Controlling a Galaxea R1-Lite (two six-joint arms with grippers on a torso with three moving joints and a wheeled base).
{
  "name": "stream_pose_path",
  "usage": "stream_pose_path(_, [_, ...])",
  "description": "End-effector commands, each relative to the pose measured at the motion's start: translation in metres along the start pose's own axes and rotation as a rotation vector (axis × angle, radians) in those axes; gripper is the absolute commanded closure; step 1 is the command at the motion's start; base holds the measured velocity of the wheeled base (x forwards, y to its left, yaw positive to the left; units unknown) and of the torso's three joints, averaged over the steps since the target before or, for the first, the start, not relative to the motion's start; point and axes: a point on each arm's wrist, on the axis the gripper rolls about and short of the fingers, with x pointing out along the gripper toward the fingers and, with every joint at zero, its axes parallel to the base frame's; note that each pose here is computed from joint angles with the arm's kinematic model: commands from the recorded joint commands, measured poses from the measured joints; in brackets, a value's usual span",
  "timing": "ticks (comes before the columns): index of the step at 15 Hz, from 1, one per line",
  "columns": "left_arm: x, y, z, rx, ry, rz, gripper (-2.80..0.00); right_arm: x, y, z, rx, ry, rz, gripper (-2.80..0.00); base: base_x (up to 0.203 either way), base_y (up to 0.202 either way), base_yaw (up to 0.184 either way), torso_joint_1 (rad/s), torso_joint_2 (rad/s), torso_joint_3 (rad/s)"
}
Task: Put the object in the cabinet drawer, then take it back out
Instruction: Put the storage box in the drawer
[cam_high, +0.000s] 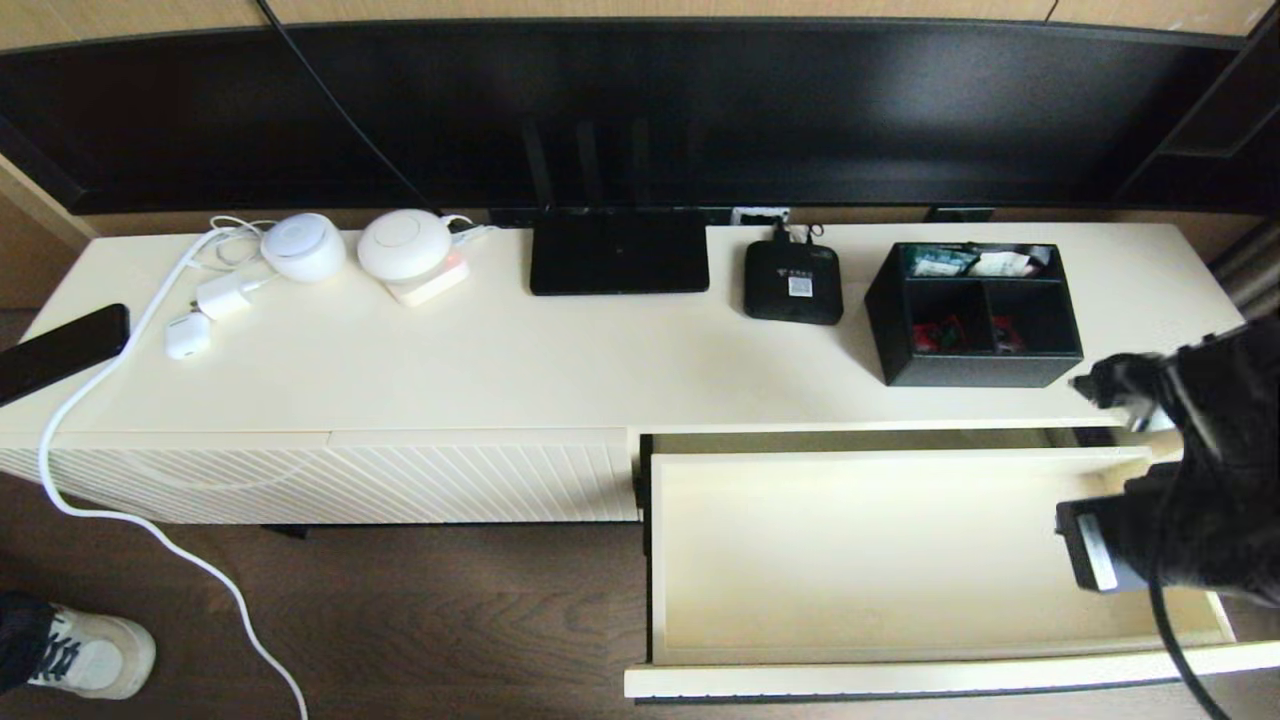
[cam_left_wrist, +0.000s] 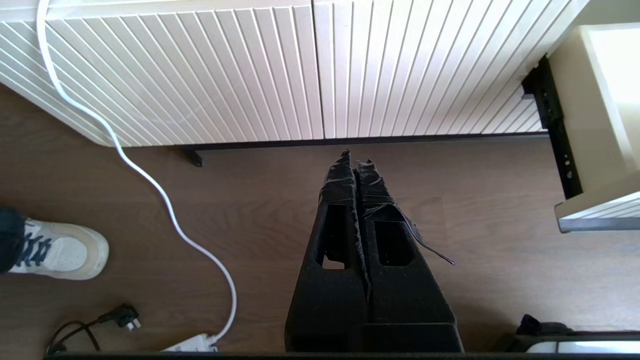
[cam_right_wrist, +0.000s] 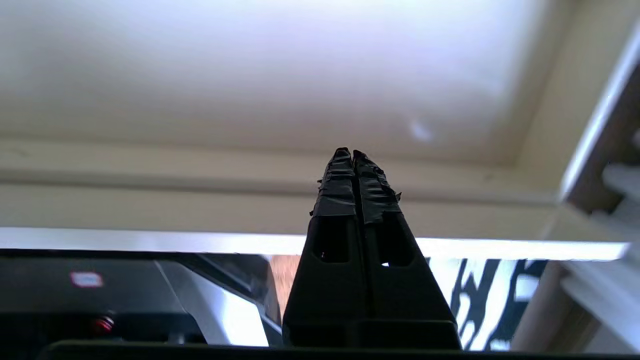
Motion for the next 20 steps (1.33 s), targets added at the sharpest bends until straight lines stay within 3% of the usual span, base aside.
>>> stream_pose_path(1, [0.000,0.000,0.000,0.000,0.000,0.000,0.00,-0.037,-0.010,0.030,0.059,-0.127,0.015,0.00,0.000,0.000,0.000,0.000,0.00,0.000])
stream_pose_path(2, [0.000,0.000,0.000,0.000,0.002,0.000,0.00,-0.049,-0.013,0.045,0.080,-0.166,0.014,0.00,0.000,0.000,0.000,0.000,0.00,0.000])
stream_pose_path(3, [0.000,0.000,0.000,0.000,0.000,0.000,0.00,-0.058,-0.016,0.060,0.098,-0.197,0.008,-2.80,0.000,0.000,0.000,0.000,0.00,0.000])
stream_pose_path(9, [0.000,0.000,0.000,0.000,0.000,0.000,0.00,-0.019,-0.007,0.111,0.169,-0.150,-0.062,-2.80,0.000,0.000,0.000,0.000,0.00,0.000])
stream_pose_path(14, [0.000,0.000,0.000,0.000,0.001,0.000,0.00,0.034,-0.013,0.127,0.212,-0.070,-0.133,-2.80,0.000,0.000,0.000,0.000,0.00,0.000])
stream_pose_path(20, [0.000,0.000,0.000,0.000,0.002,0.000,0.00,0.068,-0.013,0.139,0.188,-0.042,-0.098,-2.80,0.000,0.000,0.000,0.000,0.00,0.000])
